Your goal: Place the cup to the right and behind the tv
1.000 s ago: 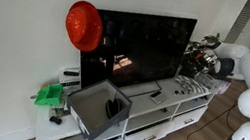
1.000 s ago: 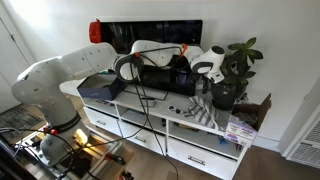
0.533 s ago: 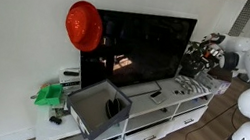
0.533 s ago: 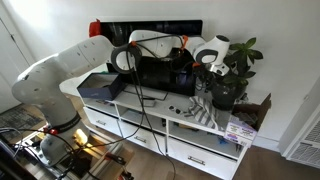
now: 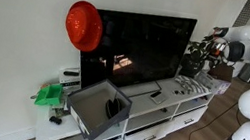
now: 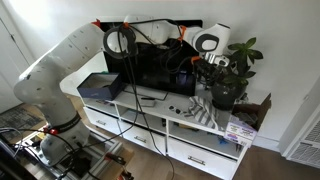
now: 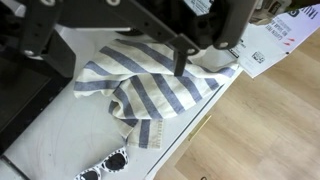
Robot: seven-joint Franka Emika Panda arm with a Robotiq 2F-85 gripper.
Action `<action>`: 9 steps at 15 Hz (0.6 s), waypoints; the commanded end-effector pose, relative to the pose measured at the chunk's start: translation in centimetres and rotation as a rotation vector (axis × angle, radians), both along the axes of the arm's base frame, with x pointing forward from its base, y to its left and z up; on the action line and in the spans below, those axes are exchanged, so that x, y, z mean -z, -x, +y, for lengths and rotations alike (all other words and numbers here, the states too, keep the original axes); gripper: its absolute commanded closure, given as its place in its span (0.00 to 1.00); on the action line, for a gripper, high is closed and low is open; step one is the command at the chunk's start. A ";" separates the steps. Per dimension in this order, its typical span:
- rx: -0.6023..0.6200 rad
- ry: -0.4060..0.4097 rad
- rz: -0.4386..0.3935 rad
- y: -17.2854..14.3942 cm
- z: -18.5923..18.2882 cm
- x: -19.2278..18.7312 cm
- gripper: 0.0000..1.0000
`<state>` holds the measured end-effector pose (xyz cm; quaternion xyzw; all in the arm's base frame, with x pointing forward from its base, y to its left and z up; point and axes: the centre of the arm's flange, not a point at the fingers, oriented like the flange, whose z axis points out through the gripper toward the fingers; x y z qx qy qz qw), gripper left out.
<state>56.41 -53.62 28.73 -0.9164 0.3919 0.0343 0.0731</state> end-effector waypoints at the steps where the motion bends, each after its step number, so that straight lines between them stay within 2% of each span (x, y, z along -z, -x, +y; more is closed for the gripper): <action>1: -0.053 0.026 0.071 5.1 5.9 -2.0 0.00; 6: -0.077 0.074 0.096 5.6 9.0 -3.6 0.00; 9: -0.106 0.114 0.061 5.7 11.1 -4.1 0.00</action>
